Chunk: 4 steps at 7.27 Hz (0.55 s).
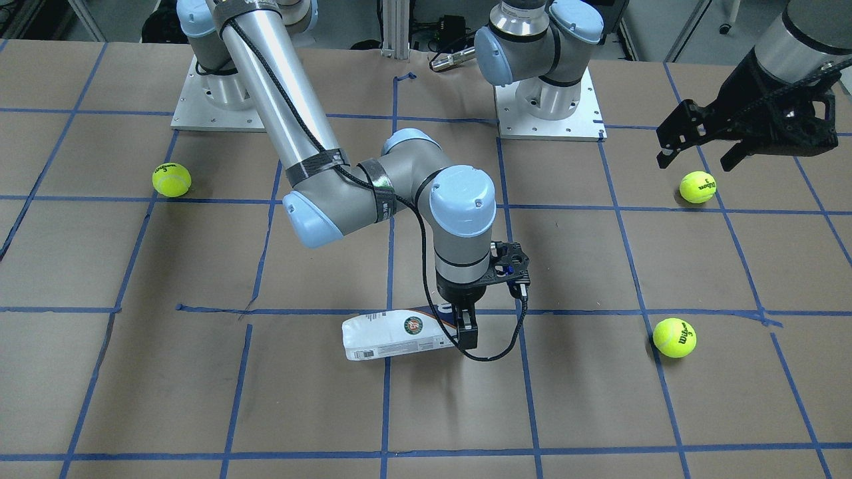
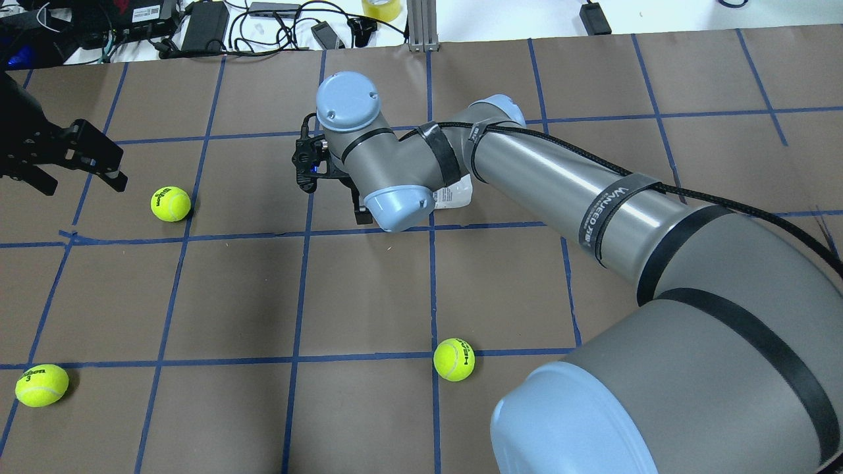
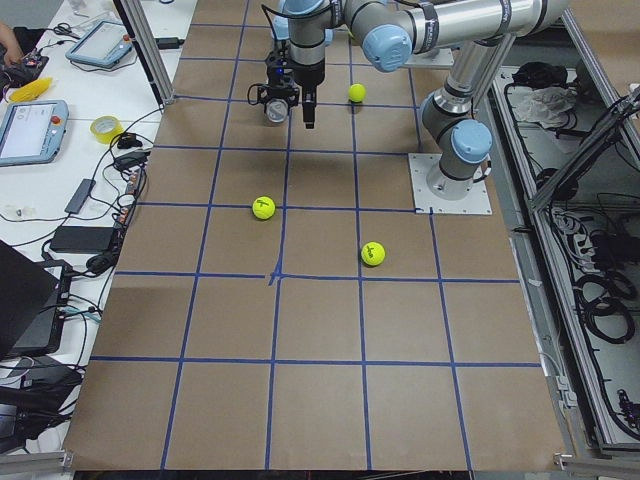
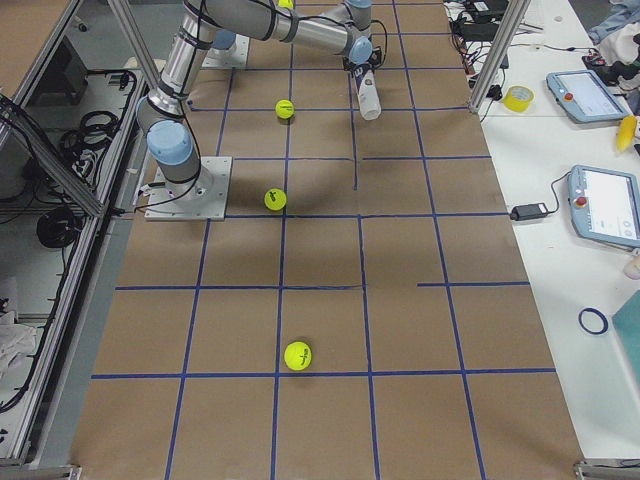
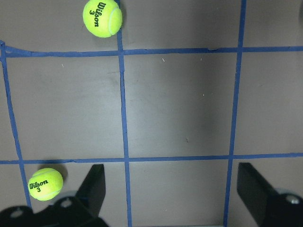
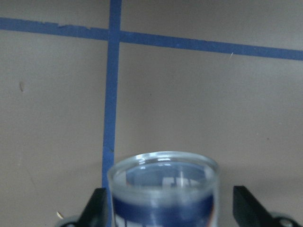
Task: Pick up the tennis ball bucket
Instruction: 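Carry the can toward the table center and lay it on its side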
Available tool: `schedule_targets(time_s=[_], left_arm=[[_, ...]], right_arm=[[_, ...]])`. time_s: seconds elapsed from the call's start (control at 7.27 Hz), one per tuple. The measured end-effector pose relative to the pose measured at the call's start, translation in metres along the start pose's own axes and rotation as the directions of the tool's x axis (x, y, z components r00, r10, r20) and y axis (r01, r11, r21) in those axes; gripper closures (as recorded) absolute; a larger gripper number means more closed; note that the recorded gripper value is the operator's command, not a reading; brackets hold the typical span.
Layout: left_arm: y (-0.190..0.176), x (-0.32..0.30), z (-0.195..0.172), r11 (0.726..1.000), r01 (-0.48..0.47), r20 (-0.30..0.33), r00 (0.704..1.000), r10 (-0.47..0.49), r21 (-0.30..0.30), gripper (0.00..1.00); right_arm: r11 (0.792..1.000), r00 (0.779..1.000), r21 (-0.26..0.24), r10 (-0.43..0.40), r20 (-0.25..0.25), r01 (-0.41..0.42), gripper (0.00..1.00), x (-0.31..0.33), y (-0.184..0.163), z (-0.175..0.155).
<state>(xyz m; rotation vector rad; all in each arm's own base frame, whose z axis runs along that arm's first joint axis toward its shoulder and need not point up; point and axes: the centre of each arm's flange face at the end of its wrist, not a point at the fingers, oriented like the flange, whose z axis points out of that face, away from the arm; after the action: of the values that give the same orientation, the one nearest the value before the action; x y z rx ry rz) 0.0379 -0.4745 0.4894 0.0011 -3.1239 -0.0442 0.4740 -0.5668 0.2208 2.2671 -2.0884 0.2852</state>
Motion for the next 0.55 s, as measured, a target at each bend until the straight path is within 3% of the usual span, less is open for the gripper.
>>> schedule_targets(time_s=[0.28, 0.55], left_arm=[[-0.001, 0.0, 0.0, 1.0, 0.004, -0.001, 1.0, -0.004, 0.002, 0.0], [-0.003, 0.004, 0.002, 1.0, 0.012, -0.032, 0.999, -0.011, 0.01, 0.0]], right_arm=[[1.0, 1.0, -0.001, 0.005, -0.002, -0.005, 0.0, 0.001, 0.003, -0.007], [0.998, 0.997, 0.0, 0.07, -0.019, -0.07, 0.0, 0.011, 0.02, -0.063]])
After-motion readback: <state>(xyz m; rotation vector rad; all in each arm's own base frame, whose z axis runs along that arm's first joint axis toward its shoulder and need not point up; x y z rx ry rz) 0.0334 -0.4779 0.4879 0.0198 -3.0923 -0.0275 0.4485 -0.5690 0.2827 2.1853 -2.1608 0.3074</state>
